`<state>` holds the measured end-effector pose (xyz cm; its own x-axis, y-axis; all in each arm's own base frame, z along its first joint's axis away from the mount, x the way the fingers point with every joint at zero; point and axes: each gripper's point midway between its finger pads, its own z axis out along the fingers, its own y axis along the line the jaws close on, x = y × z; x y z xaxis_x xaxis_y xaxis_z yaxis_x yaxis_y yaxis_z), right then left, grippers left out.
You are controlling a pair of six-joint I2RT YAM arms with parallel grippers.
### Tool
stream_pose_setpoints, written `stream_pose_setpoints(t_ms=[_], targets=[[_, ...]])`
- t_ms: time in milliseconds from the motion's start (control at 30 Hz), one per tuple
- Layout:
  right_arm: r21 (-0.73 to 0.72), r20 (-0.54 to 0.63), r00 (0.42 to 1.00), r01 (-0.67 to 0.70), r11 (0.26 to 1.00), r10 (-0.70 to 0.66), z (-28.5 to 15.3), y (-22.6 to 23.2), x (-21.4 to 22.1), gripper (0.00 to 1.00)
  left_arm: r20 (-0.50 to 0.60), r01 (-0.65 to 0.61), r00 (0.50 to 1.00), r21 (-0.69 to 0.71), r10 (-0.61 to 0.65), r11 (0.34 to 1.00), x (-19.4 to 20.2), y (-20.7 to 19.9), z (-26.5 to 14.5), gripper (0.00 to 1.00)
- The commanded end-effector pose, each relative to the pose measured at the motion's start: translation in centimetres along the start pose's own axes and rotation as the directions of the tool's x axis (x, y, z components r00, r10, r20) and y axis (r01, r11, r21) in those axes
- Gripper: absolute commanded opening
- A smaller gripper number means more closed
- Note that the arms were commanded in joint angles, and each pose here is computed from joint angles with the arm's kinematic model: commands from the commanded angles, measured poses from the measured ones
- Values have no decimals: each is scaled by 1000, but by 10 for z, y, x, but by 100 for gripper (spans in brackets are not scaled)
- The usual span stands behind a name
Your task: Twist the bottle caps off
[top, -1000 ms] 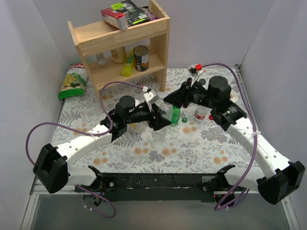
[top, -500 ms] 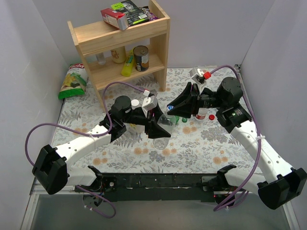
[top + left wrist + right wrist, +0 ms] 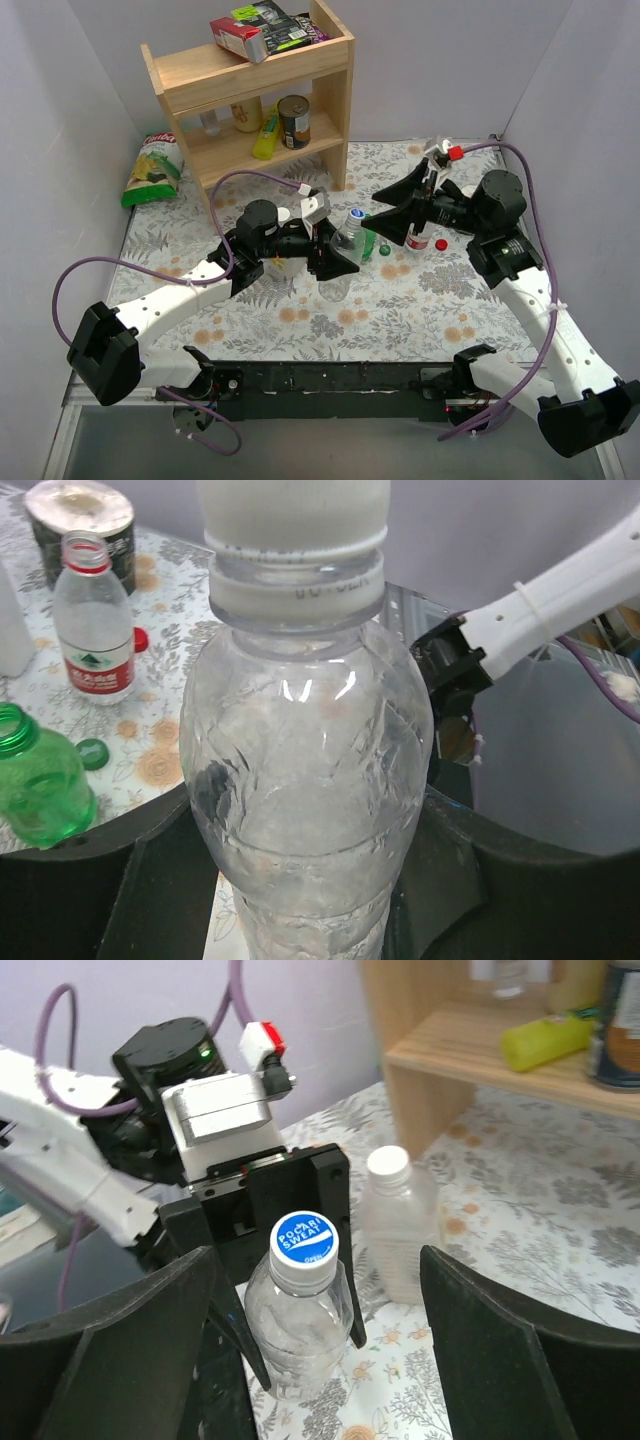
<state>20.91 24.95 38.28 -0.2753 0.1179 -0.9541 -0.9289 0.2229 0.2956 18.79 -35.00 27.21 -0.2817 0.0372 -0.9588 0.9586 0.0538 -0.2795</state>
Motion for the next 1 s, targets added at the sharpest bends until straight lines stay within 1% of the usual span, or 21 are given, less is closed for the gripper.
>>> stream_pose_setpoints(t_ms=[0, 33, 67, 133, 167, 233, 333, 400, 500, 633, 967], targets=[[227, 93, 996, -37, 973, 16, -15, -23, -16, 87, 57, -46, 997, -151, 55, 988, -30, 19, -3, 36], [247, 101, 994, -54, 967, 29, -16, -25, -17, 80, 47, -40, 998, -180, 50, 983, -27, 25, -4, 36], [280, 122, 992, -76, 957, 44, -15, -27, -21, 76, 45, -40, 998, -201, 50, 979, -27, 29, -4, 36], [344, 125, 989, -113, 932, 74, -12, -36, -19, 70, 39, -29, 998, -255, 40, 966, -25, 39, -5, 36], [332, 110, 991, -112, 936, 80, -5, -28, -16, 70, 39, -25, 999, -266, 37, 964, -25, 41, -6, 36], [361, 93, 991, -125, 924, 98, 5, -28, -13, 67, 34, -18, 999, -288, 28, 957, -22, 46, -6, 36], [416, 88, 990, -140, 898, 114, 12, -33, -8, 65, 33, -13, 999, -303, 24, 953, -21, 49, -6, 36], [427, 81, 990, -143, 893, 119, 15, -35, -5, 65, 33, -16, 999, -306, 28, 952, -22, 50, -6, 36], [421, 80, 990, -140, 896, 117, 22, -34, -4, 64, 32, -15, 999, -306, 27, 952, -21, 50, -6, 36], [402, 86, 991, -133, 906, 107, 30, -29, -9, 59, 25, -16, 999, -309, 25, 951, -20, 51, -6, 36], [355, 82, 989, -143, 924, 122, 41, -22, -7, 56, 17, -14, 1000, -314, 20, 949, -18, 53, -5, 36]])
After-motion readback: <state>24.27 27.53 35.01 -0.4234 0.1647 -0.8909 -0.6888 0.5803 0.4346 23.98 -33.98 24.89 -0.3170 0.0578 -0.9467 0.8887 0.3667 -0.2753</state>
